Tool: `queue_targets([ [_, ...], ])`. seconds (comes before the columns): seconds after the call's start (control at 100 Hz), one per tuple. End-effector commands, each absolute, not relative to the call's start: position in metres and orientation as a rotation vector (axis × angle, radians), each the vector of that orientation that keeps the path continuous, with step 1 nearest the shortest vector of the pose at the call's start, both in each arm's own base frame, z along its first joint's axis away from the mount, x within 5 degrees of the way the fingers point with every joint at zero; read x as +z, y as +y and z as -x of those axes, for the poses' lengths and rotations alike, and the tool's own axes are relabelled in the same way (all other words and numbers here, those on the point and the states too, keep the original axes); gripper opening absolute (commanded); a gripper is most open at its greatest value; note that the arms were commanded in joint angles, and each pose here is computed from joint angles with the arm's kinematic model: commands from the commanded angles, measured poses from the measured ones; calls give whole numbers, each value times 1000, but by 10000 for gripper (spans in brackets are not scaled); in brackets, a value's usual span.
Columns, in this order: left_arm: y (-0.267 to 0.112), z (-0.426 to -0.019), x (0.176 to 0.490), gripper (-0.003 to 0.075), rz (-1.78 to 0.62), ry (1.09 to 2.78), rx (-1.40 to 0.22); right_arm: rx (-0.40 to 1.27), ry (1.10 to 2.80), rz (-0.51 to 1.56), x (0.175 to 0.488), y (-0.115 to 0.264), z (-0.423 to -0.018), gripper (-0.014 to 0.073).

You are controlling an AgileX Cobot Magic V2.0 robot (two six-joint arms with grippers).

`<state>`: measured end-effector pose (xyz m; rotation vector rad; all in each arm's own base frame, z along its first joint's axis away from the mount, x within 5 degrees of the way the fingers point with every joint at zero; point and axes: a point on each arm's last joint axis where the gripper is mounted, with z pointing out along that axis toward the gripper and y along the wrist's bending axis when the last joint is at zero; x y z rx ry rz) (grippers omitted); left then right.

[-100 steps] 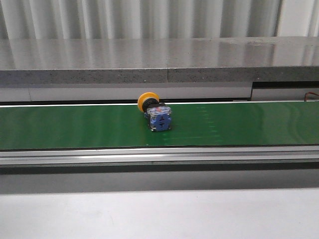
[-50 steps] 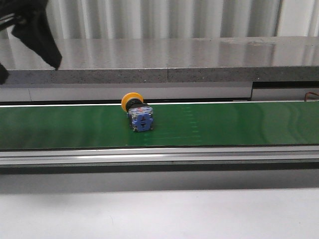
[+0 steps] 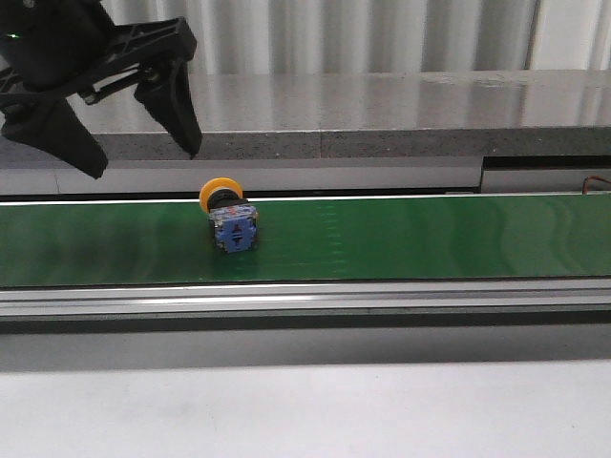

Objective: Move button from right to left
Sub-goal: 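Lower the left gripper over the button on the belt and close it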

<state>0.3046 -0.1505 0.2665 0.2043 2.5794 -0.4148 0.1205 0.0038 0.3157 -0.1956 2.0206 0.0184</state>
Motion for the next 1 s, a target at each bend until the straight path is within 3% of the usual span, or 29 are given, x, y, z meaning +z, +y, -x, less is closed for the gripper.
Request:
queue_targets([
  [0.0,-156,-307,288,600,-192,2478,-462,11,1939,170,329,3,-122,-59],
  [0.76,-178,-314,240,594,-271,2633,-408,11,1939,170,329,3,-122,-59],
  [0.88,-177,-314,237,461,-279,2655,-391,11,1939,170,329,3,-122,-59],
  [0.99,-176,-315,238,213,-290,2651,-361,11,1939,170,329,3,-122,-59],
])
